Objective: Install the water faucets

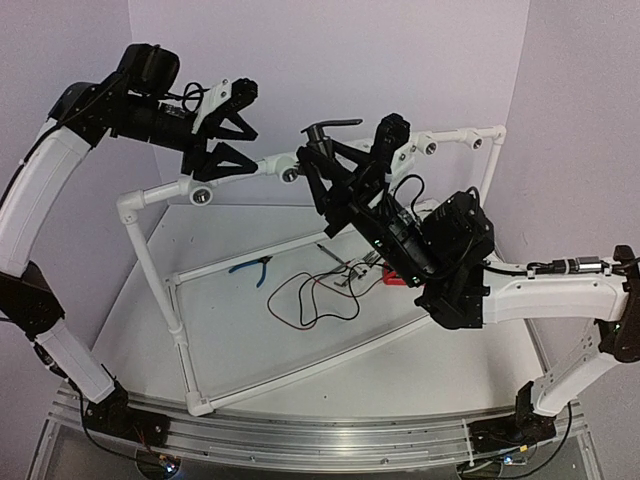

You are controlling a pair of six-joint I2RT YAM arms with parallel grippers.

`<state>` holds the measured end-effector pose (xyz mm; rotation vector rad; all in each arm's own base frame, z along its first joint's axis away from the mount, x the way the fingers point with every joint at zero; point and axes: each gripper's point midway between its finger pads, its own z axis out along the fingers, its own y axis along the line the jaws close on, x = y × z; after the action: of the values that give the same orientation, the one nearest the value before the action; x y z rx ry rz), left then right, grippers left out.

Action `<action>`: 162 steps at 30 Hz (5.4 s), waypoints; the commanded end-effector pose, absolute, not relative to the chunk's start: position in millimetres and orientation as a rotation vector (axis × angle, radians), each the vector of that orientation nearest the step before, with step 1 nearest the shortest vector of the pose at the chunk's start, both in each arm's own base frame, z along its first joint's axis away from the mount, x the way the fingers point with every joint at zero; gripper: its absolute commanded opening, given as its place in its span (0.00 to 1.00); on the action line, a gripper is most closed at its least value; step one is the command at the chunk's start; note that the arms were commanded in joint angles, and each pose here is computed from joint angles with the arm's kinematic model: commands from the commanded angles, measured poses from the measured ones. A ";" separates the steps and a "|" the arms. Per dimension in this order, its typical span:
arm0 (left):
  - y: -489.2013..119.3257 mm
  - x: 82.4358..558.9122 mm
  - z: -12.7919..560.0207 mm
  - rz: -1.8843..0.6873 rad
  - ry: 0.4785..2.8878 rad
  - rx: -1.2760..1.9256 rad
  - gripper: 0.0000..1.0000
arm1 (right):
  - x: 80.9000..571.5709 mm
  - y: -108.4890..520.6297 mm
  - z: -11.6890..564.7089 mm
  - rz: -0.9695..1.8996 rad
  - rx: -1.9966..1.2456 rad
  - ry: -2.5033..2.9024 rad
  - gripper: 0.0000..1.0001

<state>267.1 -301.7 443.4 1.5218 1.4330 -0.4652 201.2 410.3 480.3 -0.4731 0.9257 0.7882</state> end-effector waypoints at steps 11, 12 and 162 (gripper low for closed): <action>-328.7 189.0 477.6 -0.582 0.756 1.720 0.70 | 166.8 431.8 525.5 1.122 -0.572 0.766 0.00; -332.3 186.4 474.1 -0.585 0.753 1.729 0.70 | 166.5 433.5 525.6 1.130 -0.574 0.765 0.00; -300.6 350.5 453.9 -0.314 1.665 1.092 0.60 | 278.3 419.2 418.1 0.379 -0.561 1.706 0.00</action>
<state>359.9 -306.0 446.1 1.1502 1.6254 -0.2569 273.4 424.8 394.9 -0.6339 1.7523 0.3939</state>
